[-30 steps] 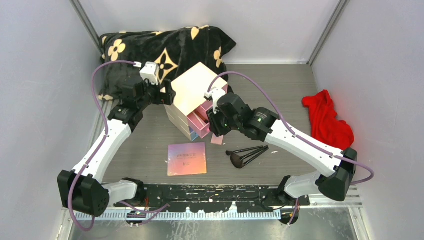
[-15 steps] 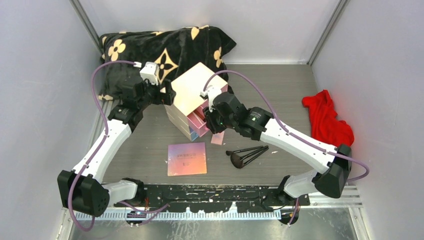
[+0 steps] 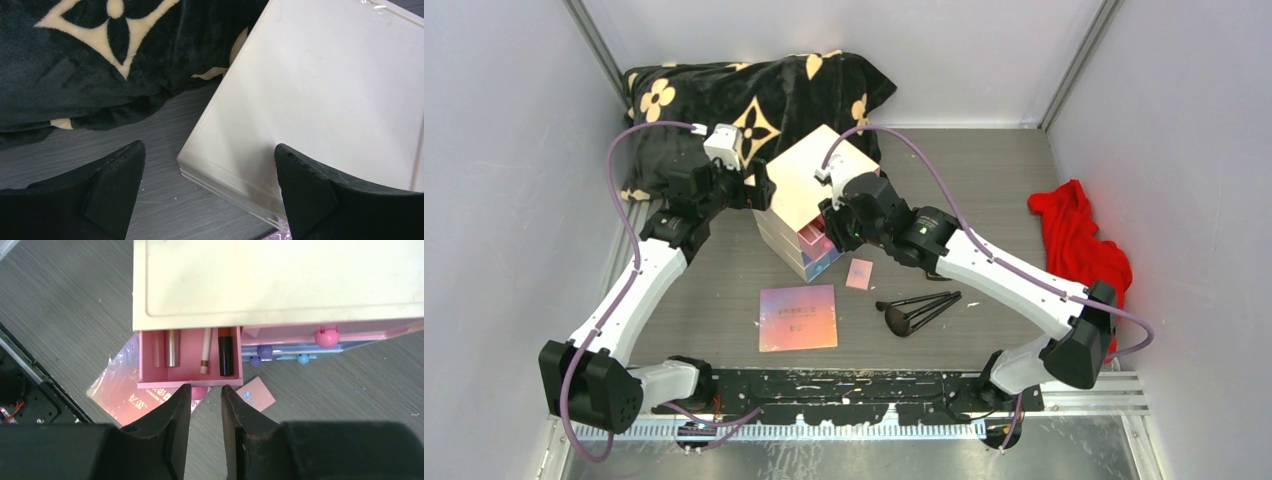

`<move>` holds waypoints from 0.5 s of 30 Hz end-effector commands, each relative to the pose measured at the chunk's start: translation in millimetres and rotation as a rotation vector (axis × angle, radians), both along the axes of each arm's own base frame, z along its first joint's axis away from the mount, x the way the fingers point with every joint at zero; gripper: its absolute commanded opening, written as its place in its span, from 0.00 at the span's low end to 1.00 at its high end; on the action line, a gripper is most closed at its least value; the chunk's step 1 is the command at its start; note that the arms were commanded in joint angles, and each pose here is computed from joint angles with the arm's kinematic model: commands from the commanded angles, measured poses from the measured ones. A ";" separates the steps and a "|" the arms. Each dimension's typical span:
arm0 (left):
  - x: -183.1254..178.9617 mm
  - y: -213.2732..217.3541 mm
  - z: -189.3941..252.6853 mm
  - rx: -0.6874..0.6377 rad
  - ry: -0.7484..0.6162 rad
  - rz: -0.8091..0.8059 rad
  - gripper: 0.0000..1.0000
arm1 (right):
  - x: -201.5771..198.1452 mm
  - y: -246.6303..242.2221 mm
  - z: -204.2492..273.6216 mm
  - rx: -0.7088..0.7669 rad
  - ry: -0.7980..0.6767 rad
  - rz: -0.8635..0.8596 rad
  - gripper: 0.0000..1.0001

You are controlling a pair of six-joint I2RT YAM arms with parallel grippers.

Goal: Organize the makeup
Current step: Close the drawer in the storage box.

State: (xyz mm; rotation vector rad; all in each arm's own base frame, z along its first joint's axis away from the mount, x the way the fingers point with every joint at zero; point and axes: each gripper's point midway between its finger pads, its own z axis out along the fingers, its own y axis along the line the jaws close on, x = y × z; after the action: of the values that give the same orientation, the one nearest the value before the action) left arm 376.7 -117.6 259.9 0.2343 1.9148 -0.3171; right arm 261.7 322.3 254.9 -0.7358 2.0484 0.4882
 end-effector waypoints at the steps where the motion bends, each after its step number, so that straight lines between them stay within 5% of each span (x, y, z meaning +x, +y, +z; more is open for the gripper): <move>1: -4.1 2.4 -3.1 0.021 0.007 -0.004 1.00 | 19.5 18.6 37.6 0.078 -0.102 0.003 0.34; 15: -1.3 3.3 -8.0 0.029 0.016 0.001 1.00 | 17.2 5.6 44.6 0.113 -0.141 -0.030 0.36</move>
State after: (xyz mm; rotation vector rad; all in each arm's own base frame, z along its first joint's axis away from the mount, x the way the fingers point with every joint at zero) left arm 376.7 -117.6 259.8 0.2343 1.9148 -0.3171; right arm 277.6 338.6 257.4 -0.7340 2.0054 0.4819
